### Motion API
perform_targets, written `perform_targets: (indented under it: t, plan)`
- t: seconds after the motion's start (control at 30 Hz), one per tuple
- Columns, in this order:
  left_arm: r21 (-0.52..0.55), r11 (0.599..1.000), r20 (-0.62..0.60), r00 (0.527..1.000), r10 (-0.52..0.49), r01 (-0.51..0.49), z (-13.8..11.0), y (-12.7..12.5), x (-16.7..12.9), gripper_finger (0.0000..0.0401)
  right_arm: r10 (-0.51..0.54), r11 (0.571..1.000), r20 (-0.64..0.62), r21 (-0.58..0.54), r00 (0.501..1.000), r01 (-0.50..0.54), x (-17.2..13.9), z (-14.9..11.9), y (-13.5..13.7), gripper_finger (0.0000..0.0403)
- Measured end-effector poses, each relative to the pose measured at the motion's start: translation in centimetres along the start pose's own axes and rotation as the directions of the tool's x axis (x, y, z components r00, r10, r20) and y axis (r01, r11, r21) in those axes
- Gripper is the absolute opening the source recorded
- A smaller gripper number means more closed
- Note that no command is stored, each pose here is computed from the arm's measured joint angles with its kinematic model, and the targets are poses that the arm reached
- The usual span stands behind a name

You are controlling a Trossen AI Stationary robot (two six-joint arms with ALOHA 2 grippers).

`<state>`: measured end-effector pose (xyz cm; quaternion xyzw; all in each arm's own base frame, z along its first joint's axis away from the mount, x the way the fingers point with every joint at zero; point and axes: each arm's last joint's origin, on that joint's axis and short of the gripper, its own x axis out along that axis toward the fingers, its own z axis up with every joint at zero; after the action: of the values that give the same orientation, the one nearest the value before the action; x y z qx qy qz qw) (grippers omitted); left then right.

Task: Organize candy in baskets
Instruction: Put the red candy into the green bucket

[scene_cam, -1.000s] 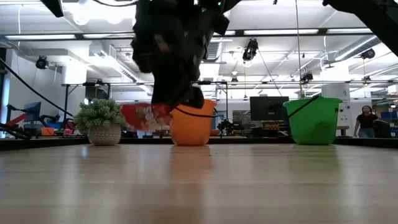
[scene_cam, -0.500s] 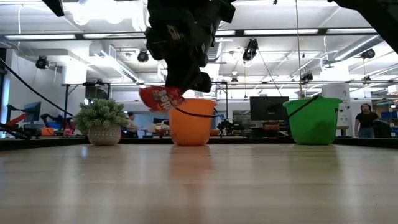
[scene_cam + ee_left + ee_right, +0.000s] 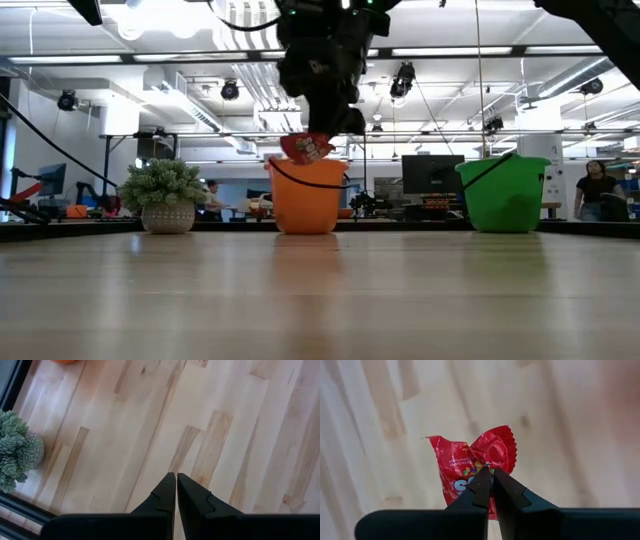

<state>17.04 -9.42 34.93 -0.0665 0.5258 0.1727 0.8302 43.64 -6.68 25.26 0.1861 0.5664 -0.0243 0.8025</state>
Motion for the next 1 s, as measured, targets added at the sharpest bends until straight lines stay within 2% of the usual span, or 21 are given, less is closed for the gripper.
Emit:
perform_targets:
  t: [0.53,0.83,1.0]
  plan:
    - [0.003,1.000,0.003,1.000,-0.005,0.005,-0.1,0.2,-0.2,0.0000,-0.200,0.970,0.095,0.160,0.975,0.184,-9.8,-1.8,-6.9,0.0008]
    - [0.003,1.000,0.016,1.000,-0.020,0.020,-0.3,0.8,-0.7,0.0000,-0.301,0.923,0.047,0.264,0.952,0.279,-13.1,-3.6,-10.3,0.0008]
    - [0.003,1.000,0.023,0.999,-0.028,0.028,-0.4,1.0,-0.9,0.0000,-0.317,0.902,0.014,0.312,0.948,0.297,-13.9,-4.4,-12.0,0.0008]
